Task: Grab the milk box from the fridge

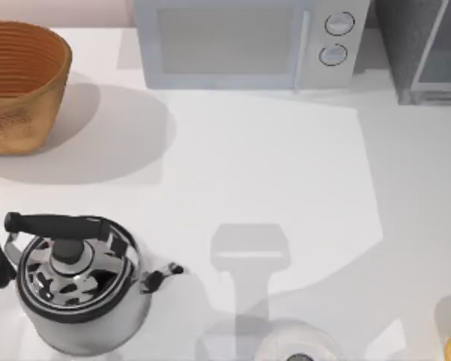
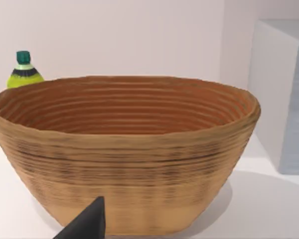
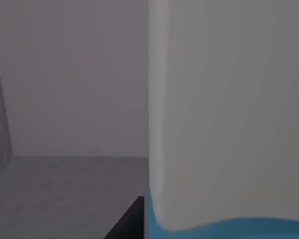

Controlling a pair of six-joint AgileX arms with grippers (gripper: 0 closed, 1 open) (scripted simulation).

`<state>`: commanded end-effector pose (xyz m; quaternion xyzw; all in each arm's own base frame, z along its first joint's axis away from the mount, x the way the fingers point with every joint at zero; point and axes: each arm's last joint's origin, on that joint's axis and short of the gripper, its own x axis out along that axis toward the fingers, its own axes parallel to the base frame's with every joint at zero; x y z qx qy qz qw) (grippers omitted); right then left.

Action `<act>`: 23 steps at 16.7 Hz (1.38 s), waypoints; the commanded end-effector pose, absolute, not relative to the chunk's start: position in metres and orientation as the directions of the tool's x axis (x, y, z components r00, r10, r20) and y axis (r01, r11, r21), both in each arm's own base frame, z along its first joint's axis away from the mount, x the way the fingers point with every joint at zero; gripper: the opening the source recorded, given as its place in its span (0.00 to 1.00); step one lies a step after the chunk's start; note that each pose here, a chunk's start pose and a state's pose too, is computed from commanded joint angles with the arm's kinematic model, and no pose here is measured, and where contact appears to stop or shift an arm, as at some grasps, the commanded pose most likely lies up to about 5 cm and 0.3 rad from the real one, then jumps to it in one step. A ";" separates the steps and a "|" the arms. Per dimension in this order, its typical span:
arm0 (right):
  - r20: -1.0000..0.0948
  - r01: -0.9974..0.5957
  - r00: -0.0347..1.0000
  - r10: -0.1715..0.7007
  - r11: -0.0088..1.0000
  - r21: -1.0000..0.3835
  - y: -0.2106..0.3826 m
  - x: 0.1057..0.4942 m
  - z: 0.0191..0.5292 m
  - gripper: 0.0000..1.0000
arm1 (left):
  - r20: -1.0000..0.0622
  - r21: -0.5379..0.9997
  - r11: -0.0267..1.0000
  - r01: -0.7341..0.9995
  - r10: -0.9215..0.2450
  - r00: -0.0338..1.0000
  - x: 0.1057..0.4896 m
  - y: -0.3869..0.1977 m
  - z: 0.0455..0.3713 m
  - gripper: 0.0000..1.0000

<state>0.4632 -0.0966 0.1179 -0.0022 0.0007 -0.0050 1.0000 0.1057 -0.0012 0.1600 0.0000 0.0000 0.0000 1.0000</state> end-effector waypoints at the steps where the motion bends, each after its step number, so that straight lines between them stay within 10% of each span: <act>1: -0.001 0.010 1.000 -0.010 1.000 -0.004 -0.097 0.463 0.118 0.32 | 0.000 0.000 1.000 0.000 0.000 1.000 0.106 -0.001 0.160 1.00; 6: -0.001 0.010 1.000 -0.010 1.000 -0.004 -0.097 0.463 0.118 0.00 | 0.000 0.000 1.000 0.000 0.000 1.000 0.106 -0.001 0.160 1.00; 23: -0.006 0.013 1.000 -0.013 1.000 -0.002 -0.098 0.463 0.165 0.00 | 0.000 0.000 1.000 0.000 0.000 1.000 0.106 -0.001 0.160 1.00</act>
